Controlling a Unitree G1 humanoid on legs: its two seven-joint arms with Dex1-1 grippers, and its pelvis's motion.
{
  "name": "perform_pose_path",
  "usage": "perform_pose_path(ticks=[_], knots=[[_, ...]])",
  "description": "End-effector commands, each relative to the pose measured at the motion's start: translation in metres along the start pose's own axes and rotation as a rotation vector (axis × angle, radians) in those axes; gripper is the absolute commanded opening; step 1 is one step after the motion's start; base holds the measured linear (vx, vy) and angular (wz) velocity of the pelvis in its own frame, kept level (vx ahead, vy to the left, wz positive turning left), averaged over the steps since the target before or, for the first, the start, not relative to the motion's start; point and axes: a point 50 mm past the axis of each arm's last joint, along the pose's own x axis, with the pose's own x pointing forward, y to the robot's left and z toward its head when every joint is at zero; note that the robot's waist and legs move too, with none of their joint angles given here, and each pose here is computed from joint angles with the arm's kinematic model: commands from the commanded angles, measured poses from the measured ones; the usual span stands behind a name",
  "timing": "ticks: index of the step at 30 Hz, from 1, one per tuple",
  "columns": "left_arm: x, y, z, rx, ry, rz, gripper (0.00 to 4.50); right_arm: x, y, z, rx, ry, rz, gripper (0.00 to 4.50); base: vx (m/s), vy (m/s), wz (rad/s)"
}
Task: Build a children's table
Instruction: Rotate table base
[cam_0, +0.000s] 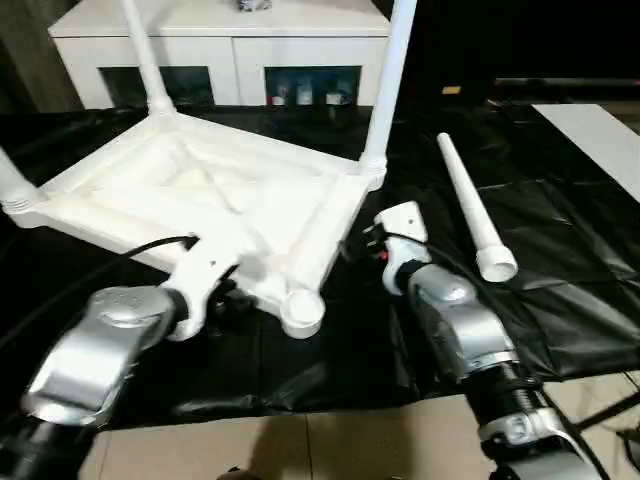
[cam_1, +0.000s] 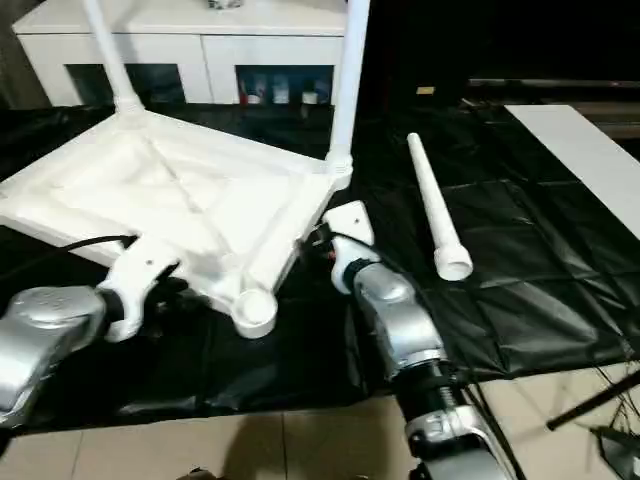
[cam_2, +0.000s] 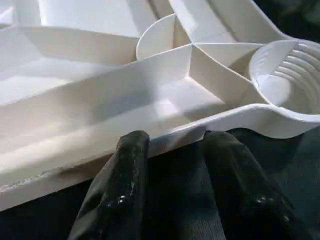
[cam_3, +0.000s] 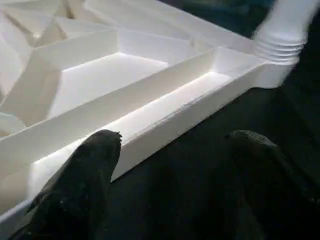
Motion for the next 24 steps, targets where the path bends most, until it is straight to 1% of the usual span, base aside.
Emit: perform_pose_path(ticks=[1,3,4,5,10,12,13,15,16,17,18,19,20,21,22,24], knots=[[0.009,-0.005,-0.004,0.011,0.024,-0.013,2.01,-0.005,-0.012,0.005,0.002,0.0,-0.049,3.82,0.0,0.0,0.0],[0.014,-0.008,-0.004,0.019,0.026,-0.016,2.01,-0.008,-0.017,0.01,0.017,-0.005,-0.031,3.82,0.0,0.0,0.0],[0.018,-0.011,-0.004,0.028,0.024,-0.015,2.01,-0.011,-0.023,0.013,0.027,-0.01,-0.04,3.82,0.0,0.0,0.0],[0.02,-0.011,-0.003,0.027,0.016,-0.007,2.01,-0.012,-0.026,0.015,0.026,-0.009,-0.049,3.82,0.0,0.0,0.0],[0.034,-0.014,0.005,0.01,-0.044,0.04,2.01,-0.018,-0.041,0.023,-0.001,-0.013,-0.116,3.82,0.0,0.0,0.0],[0.043,-0.017,0.01,0.017,-0.077,0.06,2.01,-0.021,-0.053,0.028,0.027,-0.01,-0.163,3.82,0.0,0.0,0.0],[0.043,-0.017,0.01,0.017,-0.077,0.06,2.01,-0.021,-0.053,0.028,0.027,-0.01,-0.163,3.82,0.0,0.0,0.0],[0.046,-0.017,0.014,0.028,-0.094,0.078,2.01,-0.022,-0.061,0.029,0.023,0.021,-0.201,3.82,0.0,0.0,0.0],[0.045,-0.017,0.017,0.029,-0.104,0.081,2.01,-0.024,-0.066,0.03,0.007,0.046,-0.229,3.82,0.0,0.0,0.0],[0.045,-0.017,0.017,0.029,-0.104,0.081,2.01,-0.024,-0.066,0.03,0.007,0.046,-0.229,3.82,0.0,0.0,0.0],[0.042,-0.015,0.021,0.028,-0.127,0.082,2.01,-0.026,-0.075,0.03,0.0,0.089,-0.251,3.82,0.0,0.0,0.0],[0.042,-0.015,0.021,0.028,-0.127,0.082,2.01,-0.026,-0.075,0.03,0.0,0.089,-0.251,3.82,0.0,0.0,0.0],[0.039,-0.014,0.023,0.026,-0.141,0.074,2.04,-0.027,-0.081,0.03,0.037,0.101,-0.246,4.08,0.0,0.0,0.0],[0.039,-0.014,0.023,0.026,-0.141,0.074,2.04,-0.027,-0.081,0.03,0.037,0.101,-0.246,4.15,0.0,0.0,0.0],[0.03,-0.01,0.026,0.033,-0.177,0.042,2.04,-0.031,-0.102,0.03,0.052,0.156,-0.297,4.15,0.0,0.0,0.0],[0.022,-0.008,0.03,0.045,-0.203,0.004,2.04,-0.033,-0.12,0.03,0.029,0.215,-0.339,4.34,0.0,0.0,0.0]])
